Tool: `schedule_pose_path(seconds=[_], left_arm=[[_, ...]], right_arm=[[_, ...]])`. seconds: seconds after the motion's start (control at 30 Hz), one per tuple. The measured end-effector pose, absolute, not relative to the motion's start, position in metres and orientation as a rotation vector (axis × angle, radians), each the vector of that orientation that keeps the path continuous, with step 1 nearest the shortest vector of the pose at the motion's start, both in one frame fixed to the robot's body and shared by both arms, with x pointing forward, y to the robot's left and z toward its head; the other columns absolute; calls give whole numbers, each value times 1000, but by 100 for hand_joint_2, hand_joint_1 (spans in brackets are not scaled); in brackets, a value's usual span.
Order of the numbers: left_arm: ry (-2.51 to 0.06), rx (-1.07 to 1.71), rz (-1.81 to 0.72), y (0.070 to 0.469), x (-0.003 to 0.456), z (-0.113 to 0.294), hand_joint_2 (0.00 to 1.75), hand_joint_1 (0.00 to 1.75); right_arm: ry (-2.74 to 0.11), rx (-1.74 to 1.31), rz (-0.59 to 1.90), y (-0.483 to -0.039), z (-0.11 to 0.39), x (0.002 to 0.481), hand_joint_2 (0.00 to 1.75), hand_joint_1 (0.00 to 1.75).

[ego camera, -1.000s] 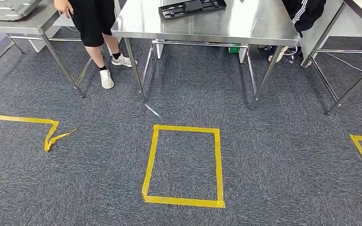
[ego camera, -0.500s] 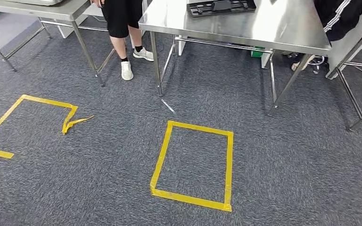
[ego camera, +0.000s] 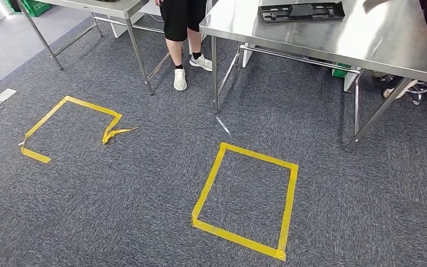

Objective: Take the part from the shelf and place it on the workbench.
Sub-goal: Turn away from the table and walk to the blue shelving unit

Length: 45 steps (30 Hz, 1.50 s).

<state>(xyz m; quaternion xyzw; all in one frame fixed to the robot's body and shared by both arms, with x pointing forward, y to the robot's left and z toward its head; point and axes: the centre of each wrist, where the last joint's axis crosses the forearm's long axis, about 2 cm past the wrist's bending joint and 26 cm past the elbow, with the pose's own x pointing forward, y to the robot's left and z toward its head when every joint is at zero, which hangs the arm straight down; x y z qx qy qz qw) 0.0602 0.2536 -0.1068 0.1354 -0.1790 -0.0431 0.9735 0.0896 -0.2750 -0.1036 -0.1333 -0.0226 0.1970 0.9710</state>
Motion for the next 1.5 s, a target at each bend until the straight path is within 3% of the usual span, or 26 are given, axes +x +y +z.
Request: schedule_pose_path(seconds=[1.5], left_arm=[[-338, 327, -28, 257, 61, -107, 0, 0]], right_arm=[[-61, -269, 549, -265, -97, 115, 175, 0]])
